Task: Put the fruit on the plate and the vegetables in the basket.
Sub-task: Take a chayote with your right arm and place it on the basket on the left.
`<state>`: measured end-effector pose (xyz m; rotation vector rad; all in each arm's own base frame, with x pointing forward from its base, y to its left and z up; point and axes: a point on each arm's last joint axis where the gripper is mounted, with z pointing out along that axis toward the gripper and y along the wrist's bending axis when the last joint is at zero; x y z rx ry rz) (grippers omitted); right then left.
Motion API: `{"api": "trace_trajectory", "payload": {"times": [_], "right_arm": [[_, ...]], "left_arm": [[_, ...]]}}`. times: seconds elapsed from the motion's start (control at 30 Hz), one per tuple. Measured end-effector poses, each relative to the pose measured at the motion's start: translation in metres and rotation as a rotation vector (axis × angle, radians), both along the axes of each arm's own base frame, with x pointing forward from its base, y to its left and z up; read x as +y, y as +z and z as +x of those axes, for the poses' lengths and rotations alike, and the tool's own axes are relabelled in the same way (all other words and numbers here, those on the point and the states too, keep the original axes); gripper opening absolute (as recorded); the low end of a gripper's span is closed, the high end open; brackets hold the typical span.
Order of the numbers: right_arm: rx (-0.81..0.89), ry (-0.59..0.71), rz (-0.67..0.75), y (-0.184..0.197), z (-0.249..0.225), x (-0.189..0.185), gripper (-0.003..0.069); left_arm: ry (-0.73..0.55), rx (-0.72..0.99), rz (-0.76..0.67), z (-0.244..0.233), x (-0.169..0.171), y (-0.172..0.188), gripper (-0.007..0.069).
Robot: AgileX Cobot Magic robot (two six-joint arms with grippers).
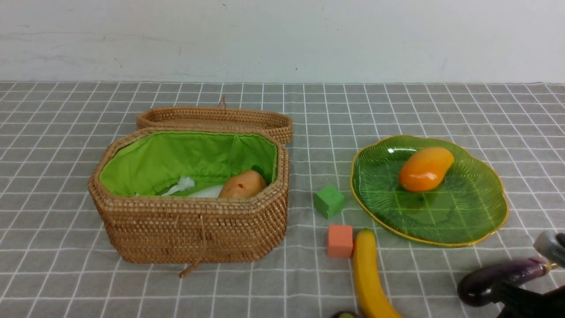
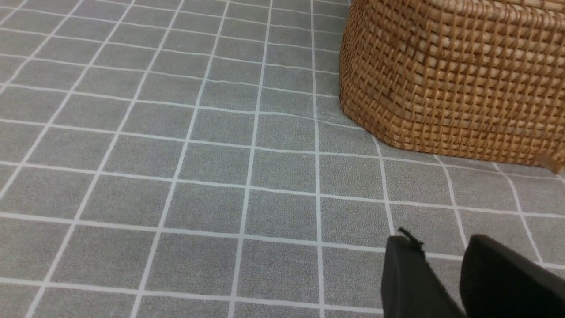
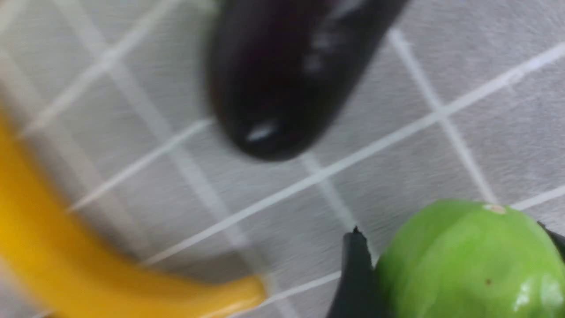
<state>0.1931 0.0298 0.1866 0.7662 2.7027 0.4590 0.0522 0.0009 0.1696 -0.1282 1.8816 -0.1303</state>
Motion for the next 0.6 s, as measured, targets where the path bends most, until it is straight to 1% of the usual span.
{"api": "trace_trajectory", "payload": {"times": [0.03, 0.1, 0.13, 0.17, 0.2, 0.27, 0.3, 0.33, 0.37, 0.4, 0.43, 0.5, 0.57, 0.6], "right_arm": [[-0.009, 0.009, 0.005, 0.003, 0.0, 0.001, 0.0452], [-0.114, 0.048, 0.035, 0.028, 0.003, 0.004, 0.0452], [-0.234, 0.087, 0.064, 0.055, 0.009, 0.008, 0.0452], [-0.274, 0.101, 0.073, 0.064, 0.01, 0.01, 0.0452], [-0.359, 0.13, 0.088, 0.085, 0.015, 0.013, 0.0452], [-0.593, 0.245, 0.144, 0.142, 0.024, 0.029, 0.0452], [-0.618, 0.254, 0.148, 0.149, 0.026, 0.03, 0.0452], [-0.726, 0.323, 0.172, 0.176, 0.03, 0.041, 0.0452], [-0.801, 0.358, 0.209, 0.196, 0.036, 0.051, 0.0452], [-0.826, 0.369, 0.217, 0.202, 0.038, 0.054, 0.0452], [-0.9, 0.399, 0.24, 0.219, 0.044, 0.063, 0.0452], [-0.998, 0.425, 0.264, 0.237, 0.058, 0.082, 0.0452], [-1.055, 0.428, 0.276, 0.243, 0.071, 0.099, 0.0452], [-1.094, 0.429, 0.266, 0.241, 0.085, 0.119, 0.0452]], "left_arm": [[0.0, 0.0, 0.0, 0.0, 0.0, 0.0, 0.0186], [0.0, 0.0, 0.0, 0.0, 0.0, 0.0, 0.0186], [0.0, 0.0, 0.0, 0.0, 0.0, 0.0, 0.0186], [0.0, 0.0, 0.0, 0.0, 0.0, 0.0, 0.0187], [0.0, 0.0, 0.0, 0.0, 0.0, 0.0, 0.0188], [0.0, 0.0, 0.0, 0.0, 0.0, 0.0, 0.0193], [0.0, 0.0, 0.0, 0.0, 0.0, 0.0, 0.0193], [0.0, 0.0, 0.0, 0.0, 0.0, 0.0, 0.0195], [0.0, 0.0, 0.0, 0.0, 0.0, 0.0, 0.0197], [0.0, 0.0, 0.0, 0.0, 0.0, 0.0, 0.0197], [0.0, 0.0, 0.0, 0.0, 0.0, 0.0, 0.0199], [0.0, 0.0, 0.0, 0.0, 0.0, 0.0, 0.0202], [0.0, 0.0, 0.0, 0.0, 0.0, 0.0, 0.0204], [0.0, 0.0, 0.0, 0.0, 0.0, 0.0, 0.0206]]}}
